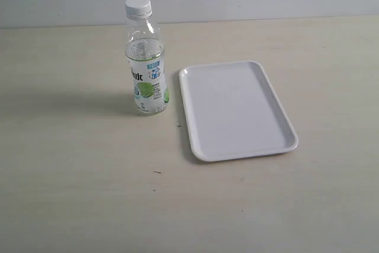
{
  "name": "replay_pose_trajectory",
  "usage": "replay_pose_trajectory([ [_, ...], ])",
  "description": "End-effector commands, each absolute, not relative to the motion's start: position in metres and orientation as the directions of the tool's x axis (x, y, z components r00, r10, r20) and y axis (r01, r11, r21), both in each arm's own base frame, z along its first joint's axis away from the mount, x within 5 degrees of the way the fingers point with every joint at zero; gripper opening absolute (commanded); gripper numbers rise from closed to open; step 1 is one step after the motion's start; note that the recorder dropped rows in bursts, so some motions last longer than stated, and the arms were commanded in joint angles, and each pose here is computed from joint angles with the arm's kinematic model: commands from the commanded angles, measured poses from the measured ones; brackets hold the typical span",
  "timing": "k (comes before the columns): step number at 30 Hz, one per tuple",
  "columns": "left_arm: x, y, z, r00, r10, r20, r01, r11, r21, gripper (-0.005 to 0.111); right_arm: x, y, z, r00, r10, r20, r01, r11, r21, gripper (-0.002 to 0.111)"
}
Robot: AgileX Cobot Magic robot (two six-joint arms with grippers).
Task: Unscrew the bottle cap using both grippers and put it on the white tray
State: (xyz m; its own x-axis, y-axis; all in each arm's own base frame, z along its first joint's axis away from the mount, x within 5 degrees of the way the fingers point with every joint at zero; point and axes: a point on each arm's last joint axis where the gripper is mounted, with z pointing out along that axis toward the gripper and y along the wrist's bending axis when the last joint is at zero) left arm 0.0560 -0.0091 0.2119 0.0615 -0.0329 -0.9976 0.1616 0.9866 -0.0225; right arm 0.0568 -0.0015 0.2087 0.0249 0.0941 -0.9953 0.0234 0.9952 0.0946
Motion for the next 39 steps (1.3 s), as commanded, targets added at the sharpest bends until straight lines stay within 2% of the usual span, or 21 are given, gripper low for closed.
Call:
replay_pose_trajectory([
  [1, 0.056, -0.009, 0.212, 0.068, -0.038, -0.997, 0.159, 0.987, -0.027, 0.0, 0.056, -0.001, 0.208, 0.028, 0.094, -0.995, 0.023, 0.995, 0.095, 0.091],
  [4, 0.055, -0.009, 0.216, 0.108, -0.089, -0.99, 0.167, 0.984, -0.07, 0.0, 0.056, -0.001, 0.208, 0.028, 0.094, -0.995, 0.023, 0.995, 0.095, 0.091],
  [6, 0.055, -0.009, 0.22, 0.129, -0.219, -0.967, 0.188, 0.963, -0.193, 0.0, 0.056, -0.001, 0.208, 0.028, 0.094, -0.995, 0.023, 0.995, 0.095, 0.091],
  [9, 0.053, -0.009, 0.229, 0.166, -0.451, -0.877, 0.253, 0.879, -0.404, 0.0, 0.056, -0.001, 0.208, 0.028, 0.094, -0.995, 0.023, 0.995, 0.095, 0.091],
  [12, 0.051, -0.008, 0.233, 0.202, -0.48, -0.854, 0.279, 0.864, -0.42, 0.0, 0.056, -0.001, 0.208, 0.028, 0.094, -0.995, 0.023, 0.995, 0.095, 0.091],
  [14, 0.05, -0.008, 0.238, 0.219, -0.564, -0.796, 0.323, 0.812, -0.486, 0.0, 0.056, -0.001, 0.208, 0.028, 0.094, -0.995, 0.023, 0.995, 0.095, 0.091],
  [15, 0.047, -0.008, 0.245, 0.248, -0.655, -0.714, 0.393, 0.741, -0.544, 0.0, 0.056, -0.001, 0.208, 0.028, 0.094, -0.995, 0.023, 0.995, 0.095, 0.091],
  [17, 0.042, -0.007, 0.254, 0.295, -0.701, -0.649, 0.463, 0.699, -0.545, 0.0, 0.056, -0.001, 0.208, 0.028, 0.094, -0.995, 0.023, 0.995, 0.095, 0.091],
  [22, 0.041, -0.002, 0.259, 0.336, -0.726, -0.6, 0.451, 0.684, -0.574, 0.0, 0.056, -0.001, 0.208, 0.028, 0.094, -0.995, 0.023, 0.995, 0.095, 0.091],
  [25, 0.05, 0.01, 0.268, 0.365, -0.751, -0.55, 0.334, 0.657, -0.676, 0.0, 0.056, -0.001, 0.208, 0.028, 0.094, -0.995, 0.023, 0.995, 0.095, 0.091],
  [26, 0.058, 0.009, 0.277, 0.356, -0.711, -0.607, 0.288, 0.701, -0.652, 0.0, 0.056, -0.001, 0.208, 0.028, 0.094, -0.995, 0.023, 0.995, 0.095, 0.091],
  [27, 0.074, 0.001, 0.296, 0.304, -0.594, -0.745, 0.235, 0.804, -0.546, 0.0, 0.056, -0.001, 0.208, 0.028, 0.094, -0.995, 0.023, 0.995, 0.095, 0.091],
  [29, 0.103, -0.01, 0.321, 0.196, -0.463, -0.864, 0.189, 0.883, -0.43, 0.0, 0.056, -0.001, 0.208, 0.028, 0.094, -0.995, 0.023, 0.995, 0.095, 0.091],
  [32, 0.161, -0.024, 0.349, -0.025, -0.257, -0.966, 0.136, 0.957, -0.258, 0.0, 0.056, -0.001, 0.208, 0.03, 0.094, -0.995, 0.022, 0.995, 0.095, 0.091],
  [36, 0.223, -0.039, 0.355, -0.275, 0.037, -0.961, 0.195, 0.981, -0.018, 0.0, 0.056, -0.001, 0.208, 0.03, 0.094, -0.995, 0.022, 0.995, 0.095, 0.091],
  [37, 0.245, -0.045, 0.349, -0.385, 0.132, -0.913, 0.245, 0.969, 0.037, 0.0, 0.056, -0.001, 0.208, 0.03, 0.094, -0.995, 0.022, 0.995, 0.095, 0.091],
  [39, 0.272, -0.052, 0.341, -0.529, 0.207, -0.823, 0.302, 0.952, 0.046, 0.0, 0.056, -0.001, 0.208, 0.03, 0.094, -0.995, 0.022, 0.995, 0.095, 0.091],
])
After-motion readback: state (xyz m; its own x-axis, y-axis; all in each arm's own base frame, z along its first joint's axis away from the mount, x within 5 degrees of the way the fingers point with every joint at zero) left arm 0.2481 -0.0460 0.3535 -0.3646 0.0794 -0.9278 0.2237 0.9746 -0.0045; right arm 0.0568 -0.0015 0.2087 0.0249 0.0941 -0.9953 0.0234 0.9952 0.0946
